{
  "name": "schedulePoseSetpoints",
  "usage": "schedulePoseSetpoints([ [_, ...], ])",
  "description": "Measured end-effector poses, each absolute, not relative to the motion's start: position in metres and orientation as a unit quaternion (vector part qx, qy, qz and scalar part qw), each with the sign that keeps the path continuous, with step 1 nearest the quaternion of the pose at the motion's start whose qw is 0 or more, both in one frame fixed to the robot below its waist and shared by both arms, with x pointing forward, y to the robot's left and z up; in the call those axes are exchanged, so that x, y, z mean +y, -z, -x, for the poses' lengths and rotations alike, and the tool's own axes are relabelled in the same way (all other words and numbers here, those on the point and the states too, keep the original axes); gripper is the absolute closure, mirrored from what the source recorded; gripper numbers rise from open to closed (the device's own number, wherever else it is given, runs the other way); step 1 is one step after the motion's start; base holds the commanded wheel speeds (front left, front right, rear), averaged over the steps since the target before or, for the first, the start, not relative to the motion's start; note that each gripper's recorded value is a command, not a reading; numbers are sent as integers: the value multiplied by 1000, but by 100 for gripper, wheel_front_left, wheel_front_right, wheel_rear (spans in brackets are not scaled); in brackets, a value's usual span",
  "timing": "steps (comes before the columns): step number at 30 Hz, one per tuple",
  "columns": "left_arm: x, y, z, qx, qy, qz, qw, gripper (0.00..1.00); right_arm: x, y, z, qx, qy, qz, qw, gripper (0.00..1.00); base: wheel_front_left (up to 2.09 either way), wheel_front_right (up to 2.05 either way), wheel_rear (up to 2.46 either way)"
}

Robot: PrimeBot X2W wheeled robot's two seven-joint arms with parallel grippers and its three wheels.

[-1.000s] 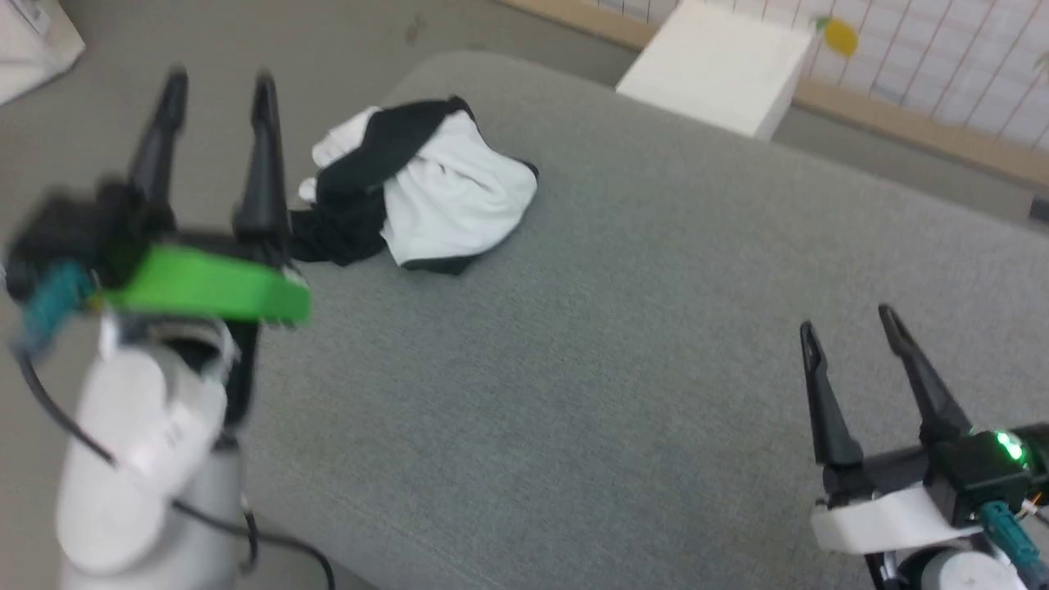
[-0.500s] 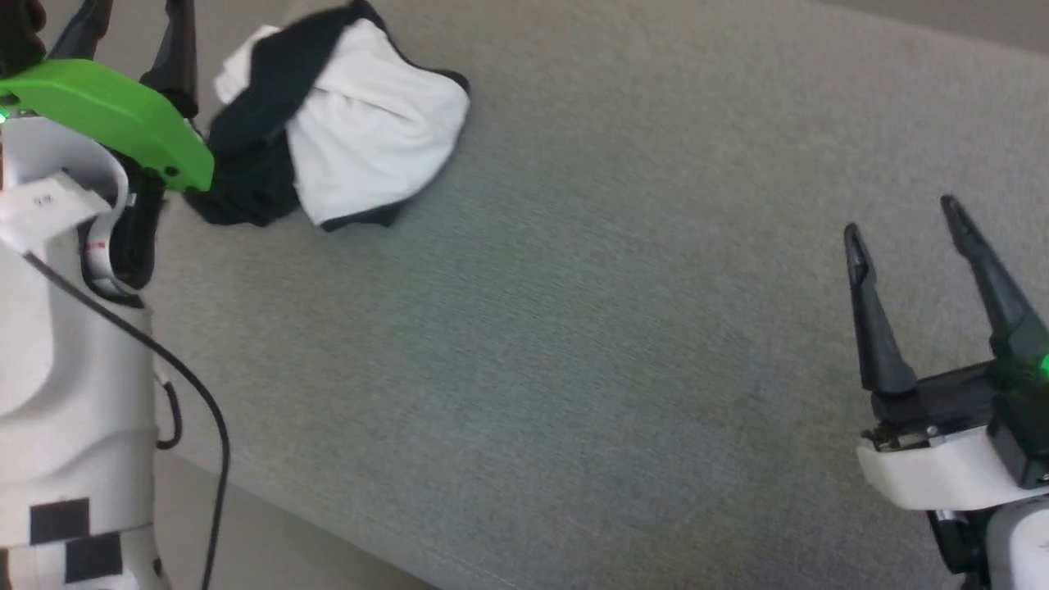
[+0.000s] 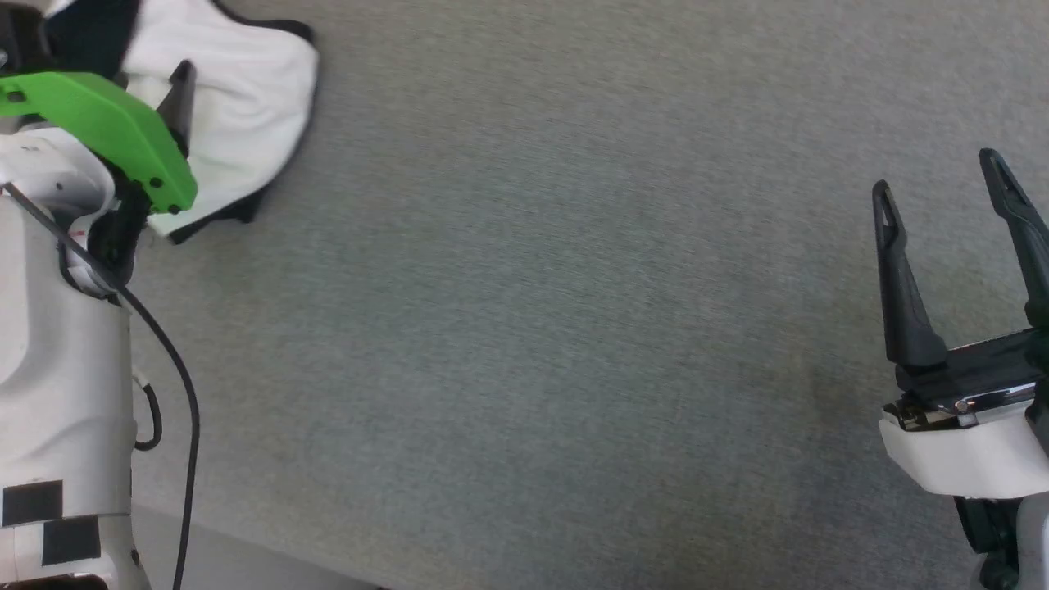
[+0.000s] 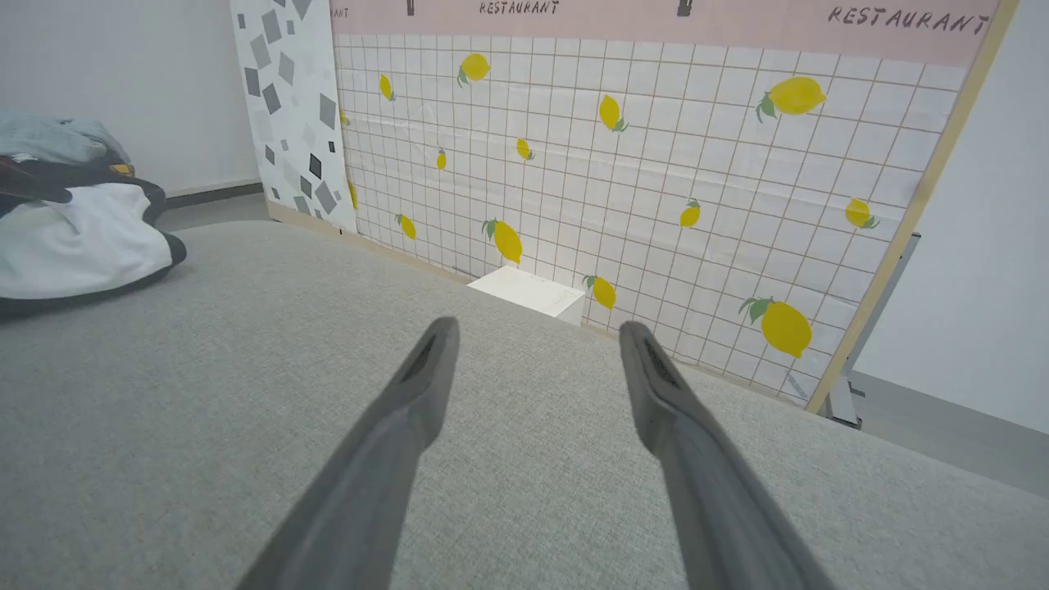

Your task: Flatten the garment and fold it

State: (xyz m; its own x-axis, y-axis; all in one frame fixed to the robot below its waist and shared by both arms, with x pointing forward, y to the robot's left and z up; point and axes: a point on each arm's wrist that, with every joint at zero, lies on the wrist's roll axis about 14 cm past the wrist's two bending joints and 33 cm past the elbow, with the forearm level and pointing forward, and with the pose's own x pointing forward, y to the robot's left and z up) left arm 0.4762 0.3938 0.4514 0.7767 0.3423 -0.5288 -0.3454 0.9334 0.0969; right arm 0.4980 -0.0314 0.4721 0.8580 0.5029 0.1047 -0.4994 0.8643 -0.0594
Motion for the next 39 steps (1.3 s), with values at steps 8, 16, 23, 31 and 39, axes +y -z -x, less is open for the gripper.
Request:
schedulePoseSetpoints([
  [8,397,-385,-465,388,-237,30,890,100,-59,-450,-500,-29,-229,29,972,0,0,0,0],
  [16,406,-396,-468,367,-257,11,894,100,-67,-455,-496,-30,-216,29,975,0,0,0,0],
  [23,431,-459,-470,296,-261,-28,918,100,-62,-479,-489,-55,-214,16,975,0,0,0,0],
  [31,443,-570,-473,180,-245,-69,950,100,-65,-509,-468,-83,-198,3,977,0,0,0,0],
  [39,414,-687,-468,61,-200,-94,973,100,-88,-544,-440,-116,-164,8,980,0,0,0,0],
])
